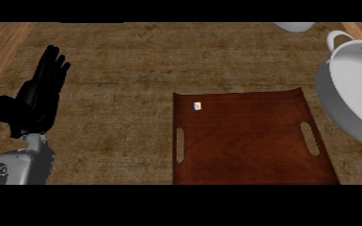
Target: Pick the eggplant from the tray and place it in the pot
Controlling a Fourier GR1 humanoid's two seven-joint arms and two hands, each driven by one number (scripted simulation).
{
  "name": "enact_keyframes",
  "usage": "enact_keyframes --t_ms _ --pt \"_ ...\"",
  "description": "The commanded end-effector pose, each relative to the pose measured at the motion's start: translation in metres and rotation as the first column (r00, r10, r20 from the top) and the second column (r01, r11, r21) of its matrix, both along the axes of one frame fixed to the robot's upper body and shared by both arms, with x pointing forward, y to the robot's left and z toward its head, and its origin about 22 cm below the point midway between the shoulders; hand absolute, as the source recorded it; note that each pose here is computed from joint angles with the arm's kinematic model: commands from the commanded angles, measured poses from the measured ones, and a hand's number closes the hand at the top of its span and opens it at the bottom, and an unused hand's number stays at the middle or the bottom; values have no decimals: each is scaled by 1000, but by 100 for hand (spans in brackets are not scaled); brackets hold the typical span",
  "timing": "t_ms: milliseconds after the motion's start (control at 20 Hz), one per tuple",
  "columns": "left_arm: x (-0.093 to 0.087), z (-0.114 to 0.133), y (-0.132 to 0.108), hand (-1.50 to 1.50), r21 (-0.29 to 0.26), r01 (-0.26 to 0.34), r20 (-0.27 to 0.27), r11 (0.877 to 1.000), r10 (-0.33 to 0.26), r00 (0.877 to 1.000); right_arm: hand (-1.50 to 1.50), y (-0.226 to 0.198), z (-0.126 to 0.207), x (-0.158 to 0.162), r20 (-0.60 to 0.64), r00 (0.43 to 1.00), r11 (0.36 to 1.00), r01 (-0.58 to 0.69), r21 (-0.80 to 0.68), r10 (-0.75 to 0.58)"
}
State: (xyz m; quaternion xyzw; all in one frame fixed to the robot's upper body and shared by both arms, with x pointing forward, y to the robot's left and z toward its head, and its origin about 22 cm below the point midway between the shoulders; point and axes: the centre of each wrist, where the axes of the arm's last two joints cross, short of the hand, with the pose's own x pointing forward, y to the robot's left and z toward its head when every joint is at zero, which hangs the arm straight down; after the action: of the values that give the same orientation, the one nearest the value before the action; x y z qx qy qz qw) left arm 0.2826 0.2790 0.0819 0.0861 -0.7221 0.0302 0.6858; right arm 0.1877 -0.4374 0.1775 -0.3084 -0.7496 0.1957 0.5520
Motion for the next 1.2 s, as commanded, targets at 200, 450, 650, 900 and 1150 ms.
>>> enact_keyframes --t_ms 200,450,650,900,1150 --pt "3 -1 0 0 8 38 11 999 -38 999 150 -35 -2 25 127 971 903 236 -360 -203" --pt "12 7 -19 0 -9 29 -1 1000 -29 1000 150 -43 -55 73 97 967 884 254 -392 -235" --pt "9 -15 -10 0 -8 33 -11 999 -33 999 150 -53 -83 99 52 975 894 219 -391 -216" --pt "9 -2 -2 0 -11 43 5 999 -43 999 -150 -56 -87 122 -146 954 934 212 -288 -261" --pt "11 7 -8 0 -7 30 12 1000 -30 999 -150 -66 -117 117 -224 971 991 56 -120 -82"
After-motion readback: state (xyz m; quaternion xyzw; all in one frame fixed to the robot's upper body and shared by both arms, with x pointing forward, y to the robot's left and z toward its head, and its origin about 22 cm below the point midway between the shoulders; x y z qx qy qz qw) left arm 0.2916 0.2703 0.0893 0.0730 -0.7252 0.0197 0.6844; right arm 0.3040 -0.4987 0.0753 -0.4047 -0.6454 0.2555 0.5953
